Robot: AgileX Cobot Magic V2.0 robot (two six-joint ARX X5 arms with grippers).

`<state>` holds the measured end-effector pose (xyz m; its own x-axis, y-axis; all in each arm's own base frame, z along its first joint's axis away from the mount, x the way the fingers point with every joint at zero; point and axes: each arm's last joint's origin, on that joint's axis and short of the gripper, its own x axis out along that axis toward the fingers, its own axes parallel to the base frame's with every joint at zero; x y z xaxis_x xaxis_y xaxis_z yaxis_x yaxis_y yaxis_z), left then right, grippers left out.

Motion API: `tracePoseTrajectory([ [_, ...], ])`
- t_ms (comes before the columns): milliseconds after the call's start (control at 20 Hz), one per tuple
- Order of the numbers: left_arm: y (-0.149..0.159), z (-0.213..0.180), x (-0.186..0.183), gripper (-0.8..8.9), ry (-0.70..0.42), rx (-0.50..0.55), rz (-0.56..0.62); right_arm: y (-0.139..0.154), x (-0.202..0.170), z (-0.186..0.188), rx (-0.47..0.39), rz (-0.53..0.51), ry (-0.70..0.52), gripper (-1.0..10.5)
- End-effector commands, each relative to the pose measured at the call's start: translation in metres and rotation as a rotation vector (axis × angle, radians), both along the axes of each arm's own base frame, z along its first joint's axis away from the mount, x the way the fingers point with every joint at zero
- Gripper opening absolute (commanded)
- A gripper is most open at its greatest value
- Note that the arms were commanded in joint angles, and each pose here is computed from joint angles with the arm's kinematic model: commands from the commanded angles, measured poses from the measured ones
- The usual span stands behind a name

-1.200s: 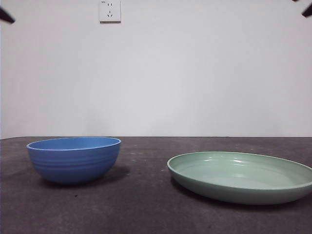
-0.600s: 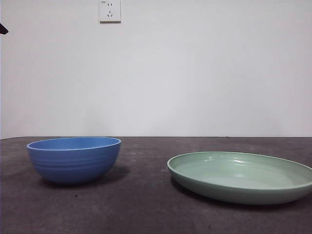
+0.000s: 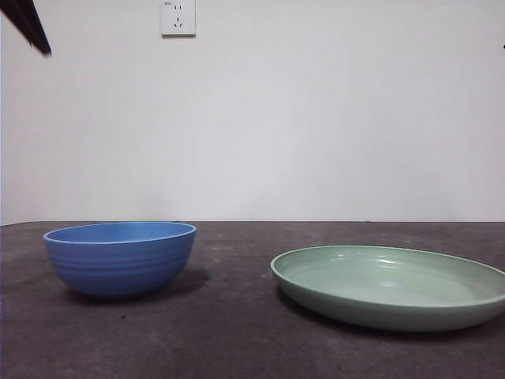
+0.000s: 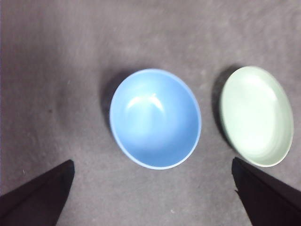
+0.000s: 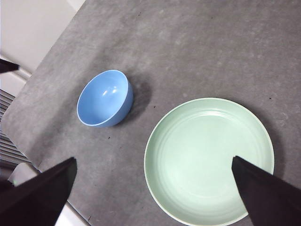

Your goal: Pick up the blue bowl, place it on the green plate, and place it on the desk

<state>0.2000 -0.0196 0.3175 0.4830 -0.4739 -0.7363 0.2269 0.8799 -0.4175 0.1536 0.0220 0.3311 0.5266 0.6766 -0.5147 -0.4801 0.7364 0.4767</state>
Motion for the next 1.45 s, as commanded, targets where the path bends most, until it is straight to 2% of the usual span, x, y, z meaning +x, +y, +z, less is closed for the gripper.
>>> tracePoseTrajectory([
  [50, -0.002, -0.009, 0.018, 6.17, 0.051, 0.006, -0.008, 0.0, 0.002, 0.004, -0.003, 0.007, -0.025, 5.5],
  [400, -0.015, -0.056, 0.067, 5.85, 0.176, 0.018, -0.039, 0.0, 0.002, 0.004, -0.003, 0.007, -0.024, 5.5],
  [700, -0.035, -0.099, 0.095, 5.86, 0.254, 0.159, -0.026, 0.0, 0.002, 0.004, -0.002, 0.006, -0.022, 5.5],
  [900, -0.038, -0.117, 0.106, 5.79, 0.283, 0.153, -0.005, 0.0, 0.002, 0.004, -0.002, 0.006, -0.022, 5.5],
  [1000, -0.039, -0.123, 0.108, 4.83, 0.303, 0.157, -0.008, 0.0, 0.002, 0.004, -0.002, 0.006, -0.021, 5.5],
  [1150, -0.041, -0.128, 0.109, 4.36, 0.323, 0.161, -0.015, 0.0, 0.002, 0.004, -0.002, 0.005, -0.022, 5.5],
  [1450, -0.045, -0.136, 0.11, 0.88, 0.352, 0.168, -0.029, 0.0, 0.002, 0.004, -0.002, 0.005, -0.021, 5.5],
])
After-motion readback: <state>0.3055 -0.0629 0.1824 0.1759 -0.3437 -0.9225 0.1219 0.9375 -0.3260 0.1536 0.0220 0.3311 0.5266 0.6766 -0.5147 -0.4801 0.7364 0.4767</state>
